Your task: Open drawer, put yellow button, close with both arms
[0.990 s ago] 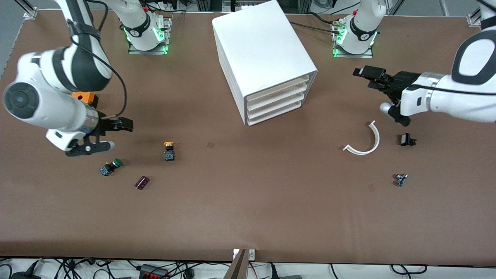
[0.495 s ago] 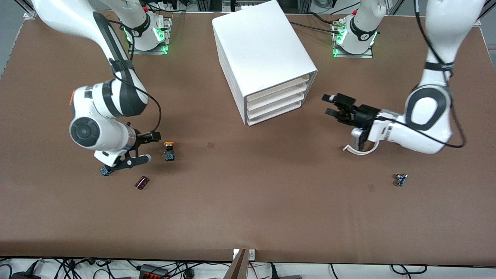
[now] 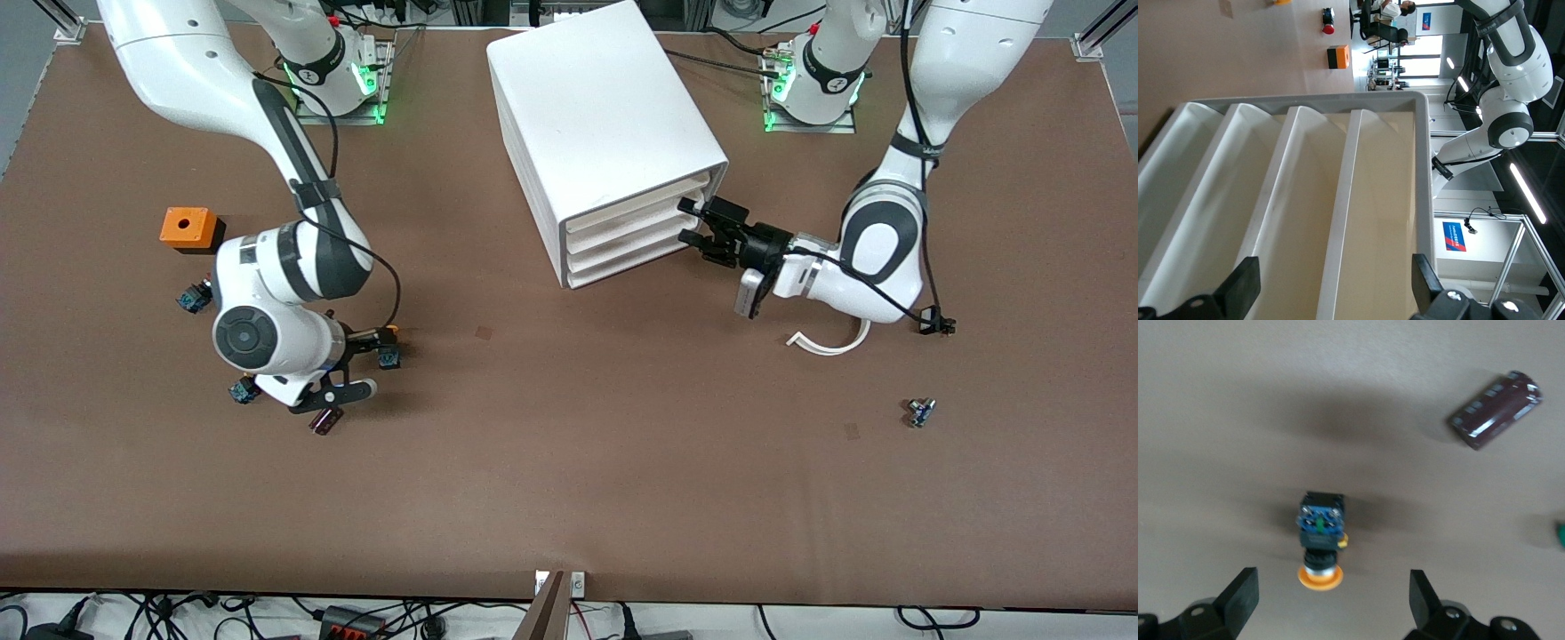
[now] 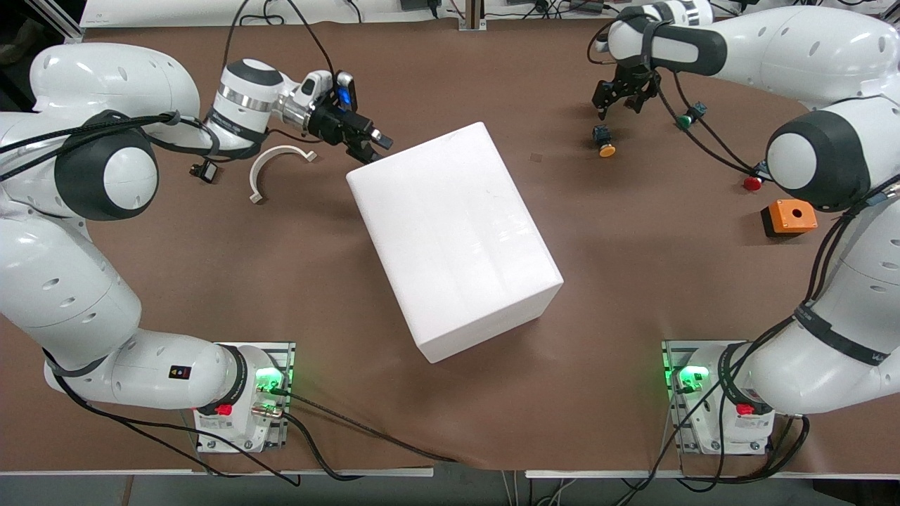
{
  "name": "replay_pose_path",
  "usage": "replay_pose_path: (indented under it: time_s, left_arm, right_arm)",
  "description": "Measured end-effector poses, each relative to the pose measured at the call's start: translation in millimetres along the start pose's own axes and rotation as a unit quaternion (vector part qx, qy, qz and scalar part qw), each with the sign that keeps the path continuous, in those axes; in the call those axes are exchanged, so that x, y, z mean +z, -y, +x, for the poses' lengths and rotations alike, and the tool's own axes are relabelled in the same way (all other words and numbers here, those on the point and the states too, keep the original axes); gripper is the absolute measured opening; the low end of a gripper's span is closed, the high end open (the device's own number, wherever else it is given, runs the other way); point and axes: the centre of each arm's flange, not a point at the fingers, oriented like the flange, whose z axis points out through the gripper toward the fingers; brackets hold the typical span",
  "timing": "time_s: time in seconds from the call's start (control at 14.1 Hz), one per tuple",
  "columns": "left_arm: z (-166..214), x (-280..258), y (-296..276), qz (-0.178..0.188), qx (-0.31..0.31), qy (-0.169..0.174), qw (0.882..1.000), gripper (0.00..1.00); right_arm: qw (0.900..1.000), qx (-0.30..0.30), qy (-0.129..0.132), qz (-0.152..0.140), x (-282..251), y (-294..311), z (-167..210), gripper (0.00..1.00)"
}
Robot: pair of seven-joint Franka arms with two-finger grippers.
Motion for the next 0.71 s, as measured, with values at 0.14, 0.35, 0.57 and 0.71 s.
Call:
replay_pose_path:
  time_s: [0.14, 0.35, 0.57, 0.71]
  left_arm:
    - [-11, 11, 10, -0.006, 0.0, 0.005, 1.0, 0.96]
    - [-18, 18, 14, -0.01, -0.002, 0.01, 1.0, 0.68]
    - [-22, 26, 16, -0.014, -0.006, 0.016, 1.0, 0.55]
    - [-24, 29, 17, -0.015, -0.008, 0.019, 1.0, 0.32]
  right_arm:
    - [1.0, 0.005, -0.005, -0.001, 15, 10, 5, 1.0]
    - [1.0, 0.008, 0.0, -0.002, 32, 9, 8, 1.0]
    - [1.0, 0.01, 0.008, -0.002, 44, 8, 8, 1.0]
    - [1.0, 0.016, 0.01, 0.007, 50, 9, 9, 1.0]
